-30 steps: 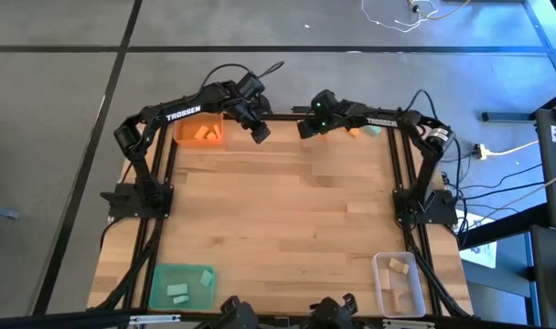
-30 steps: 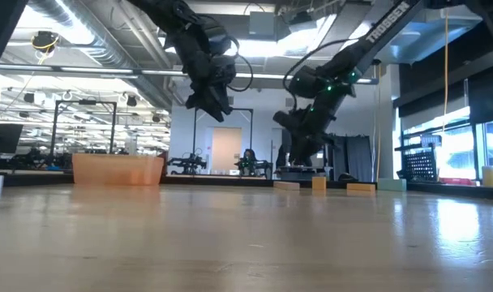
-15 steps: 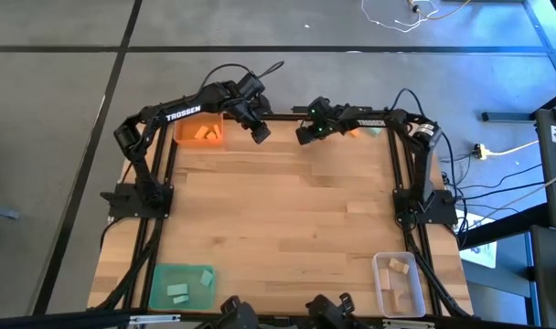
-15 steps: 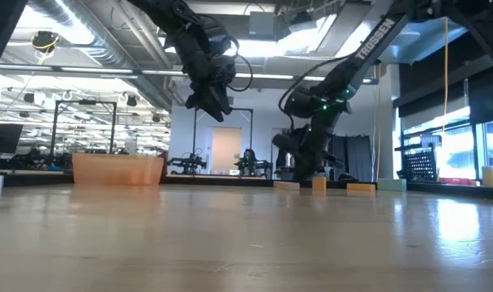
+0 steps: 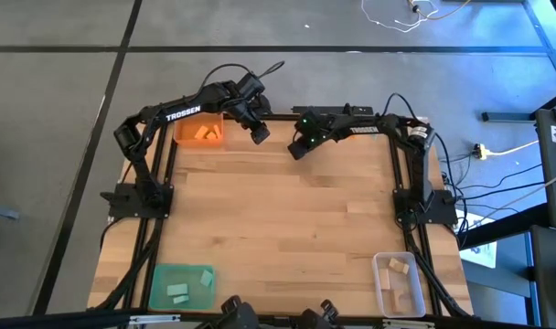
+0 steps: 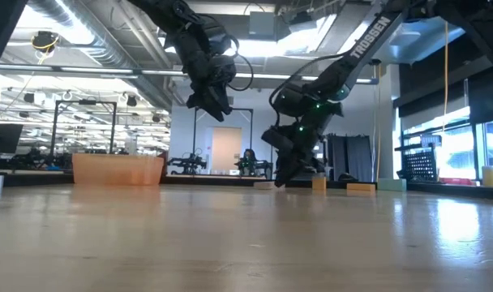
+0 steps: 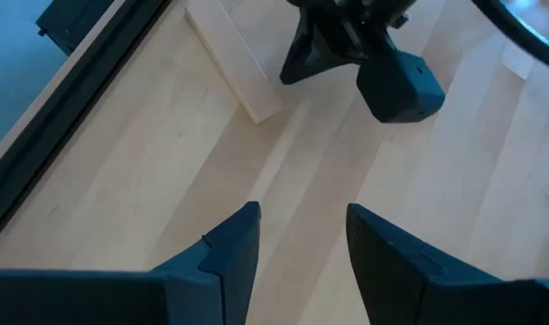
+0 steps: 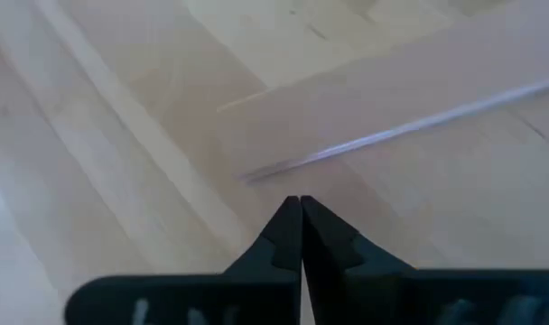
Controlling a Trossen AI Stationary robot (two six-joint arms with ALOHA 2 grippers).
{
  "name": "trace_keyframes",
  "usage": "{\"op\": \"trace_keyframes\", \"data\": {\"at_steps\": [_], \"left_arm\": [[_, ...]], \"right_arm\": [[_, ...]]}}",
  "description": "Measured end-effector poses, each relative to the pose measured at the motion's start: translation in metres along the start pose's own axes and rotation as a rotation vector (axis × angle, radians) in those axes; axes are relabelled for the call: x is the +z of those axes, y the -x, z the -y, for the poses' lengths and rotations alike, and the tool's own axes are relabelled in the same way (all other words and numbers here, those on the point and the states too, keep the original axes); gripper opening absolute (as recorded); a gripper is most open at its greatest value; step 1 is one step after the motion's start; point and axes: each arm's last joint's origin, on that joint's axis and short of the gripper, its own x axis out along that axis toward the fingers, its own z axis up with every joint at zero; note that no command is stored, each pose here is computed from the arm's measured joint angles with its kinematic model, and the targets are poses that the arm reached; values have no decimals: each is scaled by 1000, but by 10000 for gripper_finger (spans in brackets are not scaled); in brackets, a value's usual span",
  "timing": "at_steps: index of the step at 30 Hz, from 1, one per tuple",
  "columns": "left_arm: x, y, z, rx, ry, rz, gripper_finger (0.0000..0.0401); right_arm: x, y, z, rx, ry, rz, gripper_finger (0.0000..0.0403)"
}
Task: Sort & place blocks by color
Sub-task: Put the brown block into the transparent bin
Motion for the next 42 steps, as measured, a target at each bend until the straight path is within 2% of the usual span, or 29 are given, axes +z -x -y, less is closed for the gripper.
{"op": "trace_keyframes", "data": {"at_steps": [3, 8, 14, 20, 27, 38, 42], "left_arm": [[0, 0, 0, 0, 0, 0, 157], [0, 0, 0, 0, 0, 0, 157], [0, 0, 0, 0, -7, -3, 157], [0, 0, 0, -2, -7, -4, 157], [0, 0, 0, -2, -12, -4, 157], [0, 0, 0, -4, -16, -4, 157], [0, 0, 0, -4, -16, -4, 157]], "right_arm": [[3, 6, -4, -52, 19, 33, 0], [29, 23, -11, -125, 74, 151, 0], [48, 24, 10, -169, 68, 187, 0], [47, 17, 34, -92, -24, 120, 0], [41, 2, 48, -72, -32, 66, 0], [34, -5, 38, 71, 10, -14, 0], [25, -7, 23, 138, 93, -83, 0]]}}
